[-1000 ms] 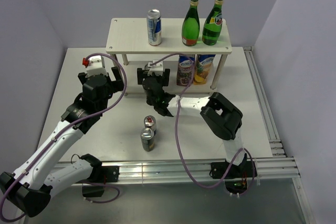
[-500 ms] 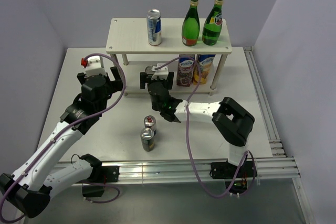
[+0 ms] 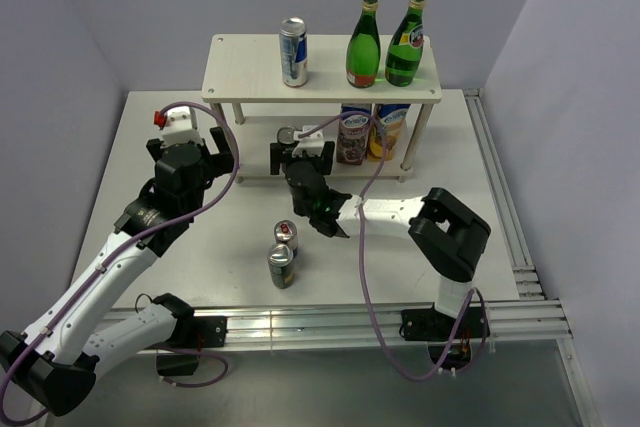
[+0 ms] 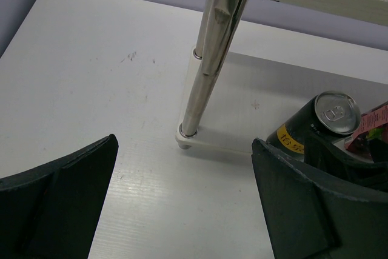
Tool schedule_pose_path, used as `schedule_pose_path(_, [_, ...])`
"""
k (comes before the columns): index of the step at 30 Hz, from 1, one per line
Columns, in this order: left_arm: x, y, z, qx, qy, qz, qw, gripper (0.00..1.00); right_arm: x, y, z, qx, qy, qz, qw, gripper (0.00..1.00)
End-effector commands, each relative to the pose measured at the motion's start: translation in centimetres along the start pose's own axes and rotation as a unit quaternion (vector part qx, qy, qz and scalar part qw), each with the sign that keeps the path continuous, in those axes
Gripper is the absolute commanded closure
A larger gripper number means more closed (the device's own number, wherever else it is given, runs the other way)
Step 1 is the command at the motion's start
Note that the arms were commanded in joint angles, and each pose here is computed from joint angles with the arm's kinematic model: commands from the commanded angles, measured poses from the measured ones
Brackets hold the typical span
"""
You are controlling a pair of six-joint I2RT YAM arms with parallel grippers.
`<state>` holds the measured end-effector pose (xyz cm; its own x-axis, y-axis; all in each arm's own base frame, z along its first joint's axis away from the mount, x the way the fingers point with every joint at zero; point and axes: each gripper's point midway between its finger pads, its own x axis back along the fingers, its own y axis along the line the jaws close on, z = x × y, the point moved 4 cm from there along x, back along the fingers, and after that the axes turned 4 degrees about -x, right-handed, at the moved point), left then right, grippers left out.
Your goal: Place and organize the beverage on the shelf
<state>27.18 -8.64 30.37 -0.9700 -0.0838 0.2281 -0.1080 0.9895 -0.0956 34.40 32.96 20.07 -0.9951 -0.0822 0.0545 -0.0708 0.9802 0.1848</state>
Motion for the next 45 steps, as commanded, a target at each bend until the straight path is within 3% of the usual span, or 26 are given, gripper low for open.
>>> schedule_pose_path(1, [0.7, 0.2, -2.4, 0.025, -0.032, -0.001, 0.999, 0.01, 1.1, 0.0, -2.6, -0.036, -0.020, -0.006, 0.999, 0.00])
schedule_pose_path(14, [0.8, 0.4, -2.6, 0.028, -0.036, -0.002, 0.999, 0.01, 2.3, -0.7, -2.0, -0.039, -0.001, -0.015, 0.999, 0.00])
schedule_pose_path(22, [0.9, 0.5, -2.6, 0.028, -0.036, -0.002, 0.999, 0.01, 6.1, -2.5, -2.4, -0.047, 0.009, 0.019, 0.999, 0.00])
schedule_pose_path(29, [0.8, 0.4, -2.6, 0.028, -0.035, -0.002, 0.999, 0.01, 13.2, -3.3, -2.4, -0.051, 0.056, 0.014, 0.997, 0.00])
schedule_pose_path(30, [0.8, 0.4, -2.5, 0.027, -0.034, -0.001, 0.999, 0.01, 15.1, -2.5, -2.9, -0.078, 0.064, -0.012, 0.995, 0.00])
schedule_pose_path(34, [0.6, 0.3, -2.3, 0.025, -0.031, 0.000, 0.999, 0.01, 20.5, -1.7, -2.3, -0.057, 0.120, -0.070, 0.989, 0.00])
schedule_pose_path(40, [0.3, 0.2, -2.1, 0.022, -0.025, -0.004, 0.999, 0.01, 28.2, 1.7, 0.6, -0.039, 0.224, -0.181, 0.957, 0.00])
schedule_pose_path(45, [0.2, 0.4, -1.9, 0.020, -0.024, -0.008, 0.999, 0.01, 31.0, 3.1, 4.0, -0.027, 0.267, -0.203, 0.942, 0.00])
